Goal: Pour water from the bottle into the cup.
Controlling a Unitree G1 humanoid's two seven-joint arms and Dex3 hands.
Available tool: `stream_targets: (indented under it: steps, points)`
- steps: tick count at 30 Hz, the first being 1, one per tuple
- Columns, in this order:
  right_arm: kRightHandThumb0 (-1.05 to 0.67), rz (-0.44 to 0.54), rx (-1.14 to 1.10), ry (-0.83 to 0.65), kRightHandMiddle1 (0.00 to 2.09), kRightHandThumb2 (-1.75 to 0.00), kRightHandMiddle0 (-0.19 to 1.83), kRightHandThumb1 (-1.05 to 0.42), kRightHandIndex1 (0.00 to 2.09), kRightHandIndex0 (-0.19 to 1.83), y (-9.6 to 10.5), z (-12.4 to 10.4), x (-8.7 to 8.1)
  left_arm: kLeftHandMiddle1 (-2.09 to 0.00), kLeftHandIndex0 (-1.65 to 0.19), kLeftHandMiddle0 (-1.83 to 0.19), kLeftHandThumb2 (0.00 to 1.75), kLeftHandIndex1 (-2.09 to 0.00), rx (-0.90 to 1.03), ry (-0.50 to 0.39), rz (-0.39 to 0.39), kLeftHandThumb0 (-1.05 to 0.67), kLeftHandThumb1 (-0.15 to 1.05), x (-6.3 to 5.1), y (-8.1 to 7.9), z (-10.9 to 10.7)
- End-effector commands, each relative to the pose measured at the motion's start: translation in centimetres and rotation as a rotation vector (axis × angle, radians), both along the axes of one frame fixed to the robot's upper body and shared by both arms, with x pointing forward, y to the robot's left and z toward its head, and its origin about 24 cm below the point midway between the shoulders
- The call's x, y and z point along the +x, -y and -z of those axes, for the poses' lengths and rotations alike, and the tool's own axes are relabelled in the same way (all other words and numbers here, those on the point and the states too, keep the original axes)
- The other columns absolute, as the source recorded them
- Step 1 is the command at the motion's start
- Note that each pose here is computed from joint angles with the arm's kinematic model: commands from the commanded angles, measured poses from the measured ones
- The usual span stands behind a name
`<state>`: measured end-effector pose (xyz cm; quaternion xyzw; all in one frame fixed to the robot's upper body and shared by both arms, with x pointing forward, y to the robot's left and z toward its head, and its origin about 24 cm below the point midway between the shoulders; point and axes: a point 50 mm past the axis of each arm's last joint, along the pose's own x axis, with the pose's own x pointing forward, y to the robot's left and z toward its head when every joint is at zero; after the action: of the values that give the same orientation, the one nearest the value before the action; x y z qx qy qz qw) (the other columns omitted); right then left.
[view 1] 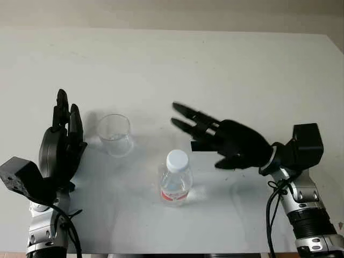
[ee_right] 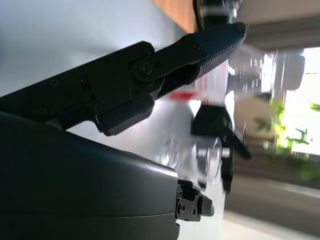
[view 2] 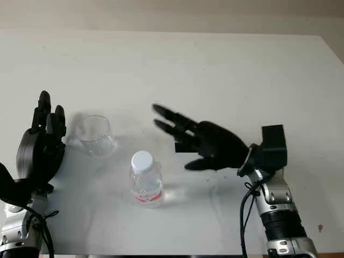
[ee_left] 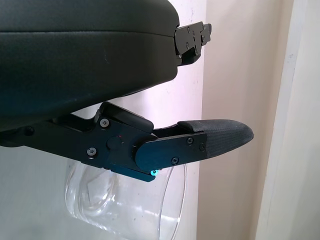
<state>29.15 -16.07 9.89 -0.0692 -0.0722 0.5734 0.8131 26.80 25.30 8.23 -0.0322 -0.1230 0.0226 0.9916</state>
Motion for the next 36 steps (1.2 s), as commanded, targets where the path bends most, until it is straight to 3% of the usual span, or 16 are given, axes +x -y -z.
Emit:
stream_targets:
  steps: [1,19,26,36]
  points:
    - [-1.01,-0.022,0.000,0.013,0.05,-0.06,-0.10,-0.96,0.04,-0.11,-0.2,0.0,-0.1,-0.04,0.19,0.19,0.57,0.00,0.011,0.008,-0.003,-0.74,1.05,0.3,-0.2,-0.3]
    - [-0.97,-0.201,-0.002,-0.123,0.04,-0.05,-0.14,-0.92,0.05,-0.15,-3.7,2.9,-0.9,-0.04,0.19,0.19,0.55,-0.01,0.012,0.070,-0.008,-0.74,1.05,1.7,-0.5,-1.2]
    - [-1.00,-0.246,-0.022,-0.154,0.09,-0.05,-0.05,-0.90,0.08,-0.06,-4.8,3.7,-0.4,-0.01,0.19,0.19,0.54,0.00,0.004,0.084,-0.004,-0.74,1.05,1.7,-0.6,-1.4]
    - [-0.99,-0.392,-0.062,-0.165,0.11,-0.05,0.03,-0.88,0.09,0.03,-5.9,3.5,0.5,-0.01,0.19,0.19,0.54,0.00,-0.003,0.102,-0.004,-0.73,1.05,1.7,-0.5,-1.6]
